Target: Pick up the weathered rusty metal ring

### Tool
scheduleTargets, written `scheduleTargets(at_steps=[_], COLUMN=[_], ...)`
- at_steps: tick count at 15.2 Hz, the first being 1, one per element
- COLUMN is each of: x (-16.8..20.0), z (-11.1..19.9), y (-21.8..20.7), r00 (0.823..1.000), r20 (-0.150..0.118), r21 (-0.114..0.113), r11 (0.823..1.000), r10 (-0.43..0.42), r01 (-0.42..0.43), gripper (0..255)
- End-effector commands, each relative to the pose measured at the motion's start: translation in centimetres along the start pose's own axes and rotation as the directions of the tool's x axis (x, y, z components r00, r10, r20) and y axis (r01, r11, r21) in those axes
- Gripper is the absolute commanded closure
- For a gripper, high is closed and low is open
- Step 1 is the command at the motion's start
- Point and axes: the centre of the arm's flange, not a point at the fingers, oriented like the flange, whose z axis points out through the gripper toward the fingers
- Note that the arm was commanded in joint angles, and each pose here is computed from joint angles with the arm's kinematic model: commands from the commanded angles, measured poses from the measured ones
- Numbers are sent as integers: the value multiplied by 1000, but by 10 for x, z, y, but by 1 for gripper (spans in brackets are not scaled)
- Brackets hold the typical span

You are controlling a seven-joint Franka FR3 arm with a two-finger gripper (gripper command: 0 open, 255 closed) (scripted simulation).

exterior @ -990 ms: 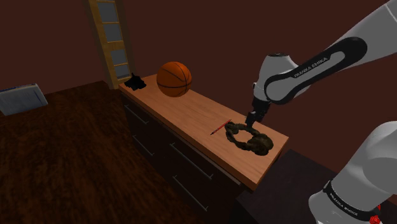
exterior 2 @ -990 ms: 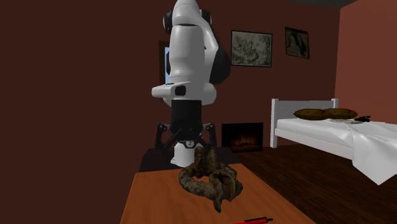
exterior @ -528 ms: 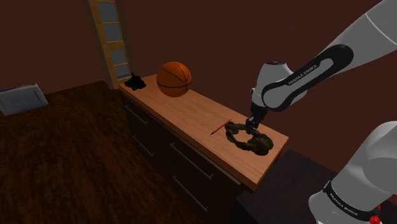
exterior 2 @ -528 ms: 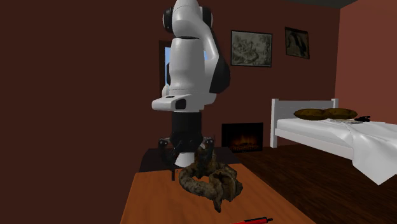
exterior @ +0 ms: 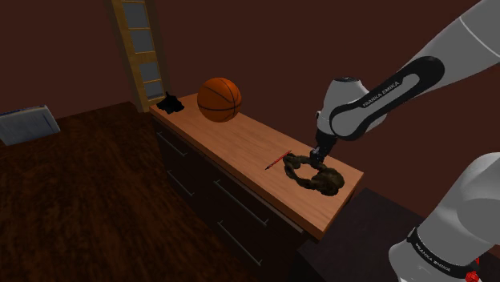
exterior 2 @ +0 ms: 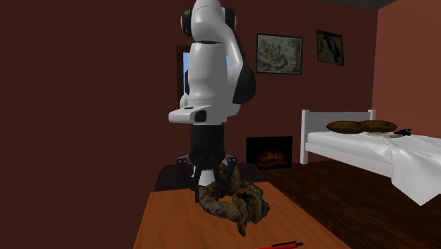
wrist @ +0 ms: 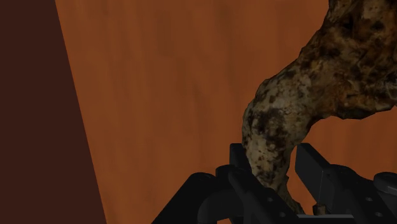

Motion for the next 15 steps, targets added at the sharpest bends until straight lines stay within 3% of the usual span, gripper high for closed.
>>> scheduleTargets(at_steps=[1, 15], x=[-1, 2], z=[0, -74], y=[0, 1], r00=[1000, 1000], r20=[1, 1], r21=[0, 0], r11=[1000, 1000], r10=[-1, -1], r01=[1, 1], gripper=[255, 255])
